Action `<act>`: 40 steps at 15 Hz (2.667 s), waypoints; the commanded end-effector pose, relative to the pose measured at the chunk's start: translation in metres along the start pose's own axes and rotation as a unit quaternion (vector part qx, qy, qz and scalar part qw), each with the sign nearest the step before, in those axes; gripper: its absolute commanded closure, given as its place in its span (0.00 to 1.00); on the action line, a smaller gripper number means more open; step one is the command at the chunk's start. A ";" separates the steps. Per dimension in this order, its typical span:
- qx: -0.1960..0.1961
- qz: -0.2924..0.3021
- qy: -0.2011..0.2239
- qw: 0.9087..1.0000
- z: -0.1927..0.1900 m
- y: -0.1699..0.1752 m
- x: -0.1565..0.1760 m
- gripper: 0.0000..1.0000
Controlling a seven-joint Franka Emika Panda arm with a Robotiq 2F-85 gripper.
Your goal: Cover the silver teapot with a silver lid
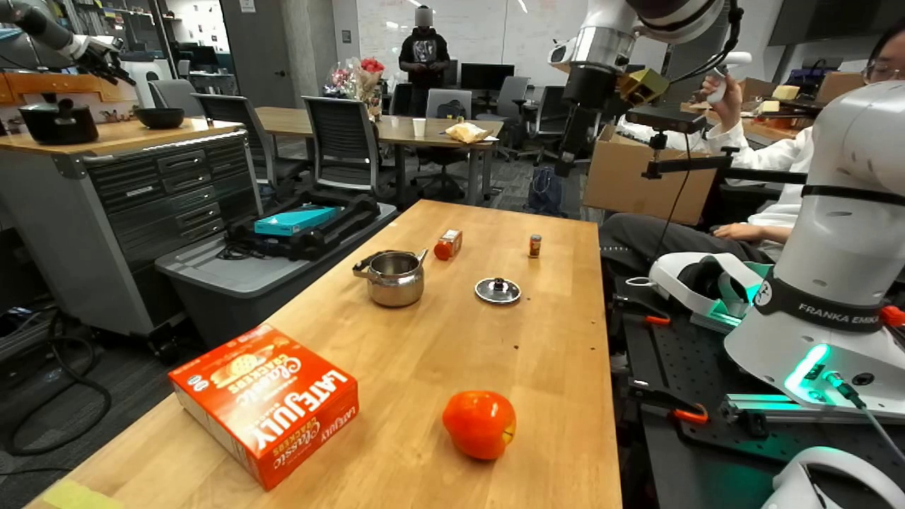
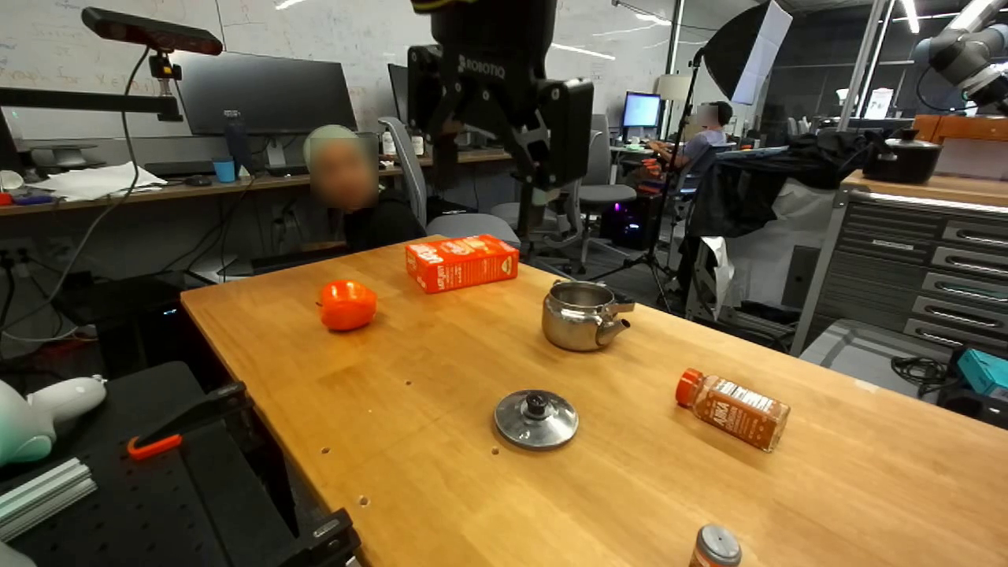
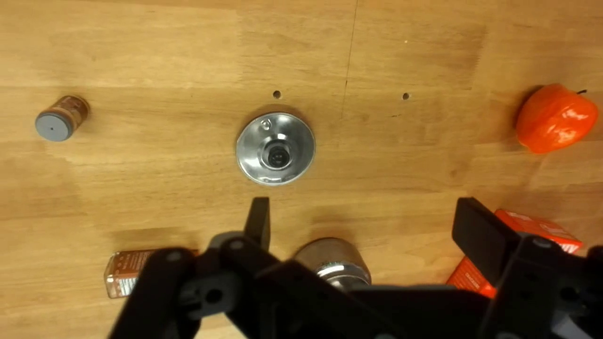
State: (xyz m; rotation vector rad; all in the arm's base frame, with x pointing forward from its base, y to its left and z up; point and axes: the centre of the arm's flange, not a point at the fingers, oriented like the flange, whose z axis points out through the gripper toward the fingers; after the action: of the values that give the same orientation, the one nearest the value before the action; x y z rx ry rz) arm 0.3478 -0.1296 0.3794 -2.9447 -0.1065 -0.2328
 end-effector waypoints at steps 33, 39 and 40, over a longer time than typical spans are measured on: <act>-0.063 -0.025 -0.032 0.997 0.171 0.027 0.073 0.00; -0.057 -0.024 -0.045 0.997 0.187 0.031 0.077 0.00; -0.057 -0.023 -0.047 0.997 0.190 0.033 0.077 0.00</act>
State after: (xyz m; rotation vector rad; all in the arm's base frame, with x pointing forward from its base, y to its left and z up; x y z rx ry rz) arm 0.4438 -0.1124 0.2123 -3.0706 -0.1709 -0.0915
